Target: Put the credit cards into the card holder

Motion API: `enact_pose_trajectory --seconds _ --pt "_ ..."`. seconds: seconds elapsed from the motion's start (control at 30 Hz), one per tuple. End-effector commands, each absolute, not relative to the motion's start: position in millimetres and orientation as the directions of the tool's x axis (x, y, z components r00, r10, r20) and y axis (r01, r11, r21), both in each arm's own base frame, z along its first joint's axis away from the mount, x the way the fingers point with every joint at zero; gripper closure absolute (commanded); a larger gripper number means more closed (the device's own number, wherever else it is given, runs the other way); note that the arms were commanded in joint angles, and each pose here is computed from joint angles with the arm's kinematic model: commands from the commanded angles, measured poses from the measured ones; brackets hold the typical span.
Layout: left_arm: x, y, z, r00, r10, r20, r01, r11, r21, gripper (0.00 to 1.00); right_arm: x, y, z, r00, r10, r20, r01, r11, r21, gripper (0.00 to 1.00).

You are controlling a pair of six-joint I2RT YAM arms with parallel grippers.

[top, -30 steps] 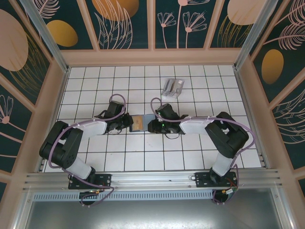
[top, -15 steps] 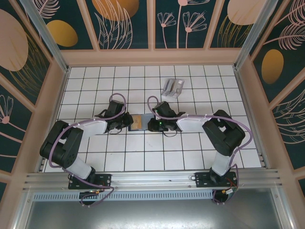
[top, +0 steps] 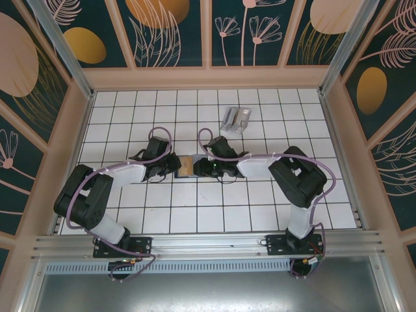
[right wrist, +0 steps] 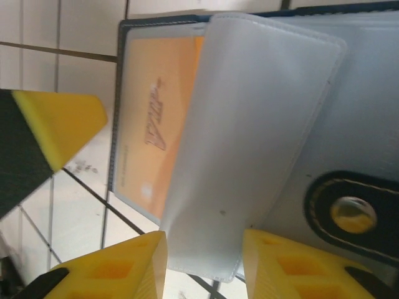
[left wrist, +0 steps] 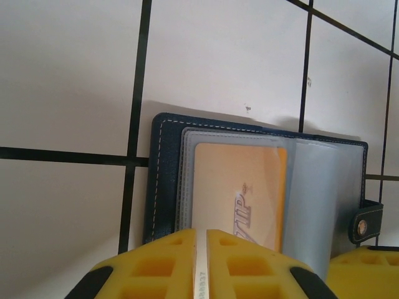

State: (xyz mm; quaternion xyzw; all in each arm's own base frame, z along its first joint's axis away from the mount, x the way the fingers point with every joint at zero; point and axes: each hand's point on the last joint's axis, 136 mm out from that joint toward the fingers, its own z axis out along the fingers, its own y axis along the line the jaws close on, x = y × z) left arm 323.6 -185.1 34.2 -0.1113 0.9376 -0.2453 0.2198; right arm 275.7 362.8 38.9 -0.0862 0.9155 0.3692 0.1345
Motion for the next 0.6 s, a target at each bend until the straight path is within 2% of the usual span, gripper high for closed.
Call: enact_pose_trajectory --seconds 0.0,0.3,0.43,0.57 --pt "322.0 -182.6 39.3 -0.875 -0.301 -0.378 -0.083 0.865 -0.495 0.85 277.1 382.3 53.7 -0.951 -0.044 -0.305 -0.263 0.629 0.732 0.65" --pt "322.7 -175.8 40.9 -0.865 -0.299 -0.403 -0.08 0.874 -0.479 0.83 278.6 392.3 64.3 -0.948 -0.031 -0.316 -0.28 0.556 0.783 0.66" --pt "323.8 -177.8 45.2 -0.871 -0.293 -0.394 -0.07 0.869 -0.491 0.79 280.5 387.2 66.3 -0.946 -0.019 -0.324 -0.277 0.571 0.773 0.65" --pt "323.4 -178.0 42.7 -0.876 -0.28 -0.394 -0.062 0.873 -0.483 0.77 282.0 369.7 76.5 -0.925 -0.024 -0.379 -0.306 0.638 0.706 0.6"
